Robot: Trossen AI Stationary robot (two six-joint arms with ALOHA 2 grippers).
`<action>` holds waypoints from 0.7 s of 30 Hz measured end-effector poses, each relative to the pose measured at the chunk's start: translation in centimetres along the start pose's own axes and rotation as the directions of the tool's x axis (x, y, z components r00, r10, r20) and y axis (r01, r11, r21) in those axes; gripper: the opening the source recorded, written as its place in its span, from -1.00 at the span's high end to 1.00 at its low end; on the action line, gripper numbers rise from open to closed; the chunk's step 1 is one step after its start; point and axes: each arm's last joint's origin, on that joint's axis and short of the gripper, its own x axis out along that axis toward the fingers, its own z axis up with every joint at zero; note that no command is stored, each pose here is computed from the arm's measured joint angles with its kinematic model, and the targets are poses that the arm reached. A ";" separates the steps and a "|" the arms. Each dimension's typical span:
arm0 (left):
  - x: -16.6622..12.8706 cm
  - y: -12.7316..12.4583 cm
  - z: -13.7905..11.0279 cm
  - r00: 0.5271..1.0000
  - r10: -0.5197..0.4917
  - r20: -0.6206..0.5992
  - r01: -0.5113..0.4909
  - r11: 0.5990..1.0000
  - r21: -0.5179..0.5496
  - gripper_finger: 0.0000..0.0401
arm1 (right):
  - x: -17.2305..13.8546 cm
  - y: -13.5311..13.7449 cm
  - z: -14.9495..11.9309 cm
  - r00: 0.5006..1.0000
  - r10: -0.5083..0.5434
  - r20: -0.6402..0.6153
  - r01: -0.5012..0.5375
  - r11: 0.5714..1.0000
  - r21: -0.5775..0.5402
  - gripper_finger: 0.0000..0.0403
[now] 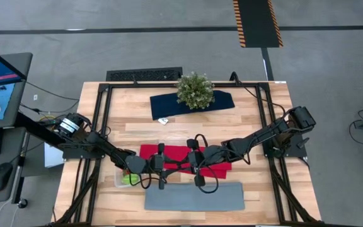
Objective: Pick and placing Produce into tupperware
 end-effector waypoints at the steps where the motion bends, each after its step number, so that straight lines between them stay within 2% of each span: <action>1: 0.0 0.0 0.0 1.000 0.000 0.000 0.000 1.000 0.000 0.47 | 0.0 0.0 0.0 1.000 0.001 0.000 -0.001 1.000 0.000 0.45; 21: 0.0 0.0 0.0 1.000 0.000 0.002 0.000 1.000 0.000 0.47 | 0.0 0.0 0.2 1.000 0.003 0.022 -0.003 1.000 -0.009 0.44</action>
